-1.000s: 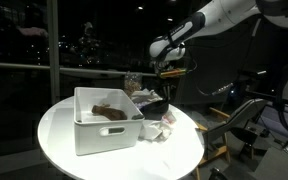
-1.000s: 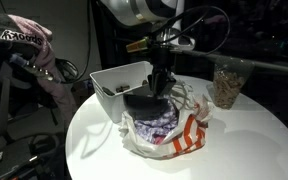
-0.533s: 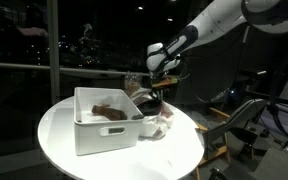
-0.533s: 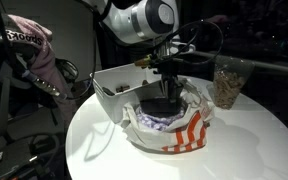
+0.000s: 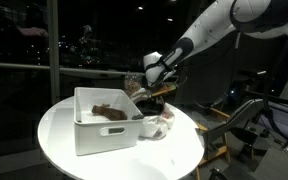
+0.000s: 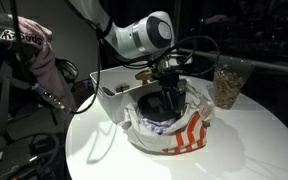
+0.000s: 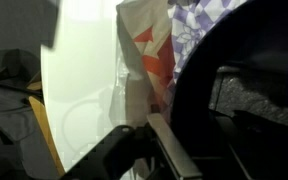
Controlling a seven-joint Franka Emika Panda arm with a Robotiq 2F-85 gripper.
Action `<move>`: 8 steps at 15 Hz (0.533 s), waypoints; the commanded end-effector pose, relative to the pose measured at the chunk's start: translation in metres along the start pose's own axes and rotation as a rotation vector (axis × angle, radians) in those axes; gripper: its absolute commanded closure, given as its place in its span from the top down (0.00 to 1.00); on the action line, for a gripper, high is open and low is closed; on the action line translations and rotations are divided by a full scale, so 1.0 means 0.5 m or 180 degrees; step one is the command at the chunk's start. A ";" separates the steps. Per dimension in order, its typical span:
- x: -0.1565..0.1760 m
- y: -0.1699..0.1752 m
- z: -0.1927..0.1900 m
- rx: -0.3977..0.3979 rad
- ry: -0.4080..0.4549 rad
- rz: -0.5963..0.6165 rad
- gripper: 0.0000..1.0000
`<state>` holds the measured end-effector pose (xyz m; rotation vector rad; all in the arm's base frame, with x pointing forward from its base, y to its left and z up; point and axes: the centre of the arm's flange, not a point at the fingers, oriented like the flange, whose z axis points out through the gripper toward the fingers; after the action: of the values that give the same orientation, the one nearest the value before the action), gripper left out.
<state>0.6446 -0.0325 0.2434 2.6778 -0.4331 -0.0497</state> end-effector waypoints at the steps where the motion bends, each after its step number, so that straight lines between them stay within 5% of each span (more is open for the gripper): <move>1: -0.024 0.006 -0.062 -0.0392 0.0157 -0.0225 0.73; 4: -0.048 0.002 -0.132 -0.0767 0.0330 -0.0364 0.96; 6: -0.062 -0.008 -0.191 -0.0866 0.0539 -0.0398 1.00; 8: -0.074 -0.041 -0.254 -0.0656 0.0854 -0.0451 1.00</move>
<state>0.6395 0.0163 0.3138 2.4452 -0.1853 0.0617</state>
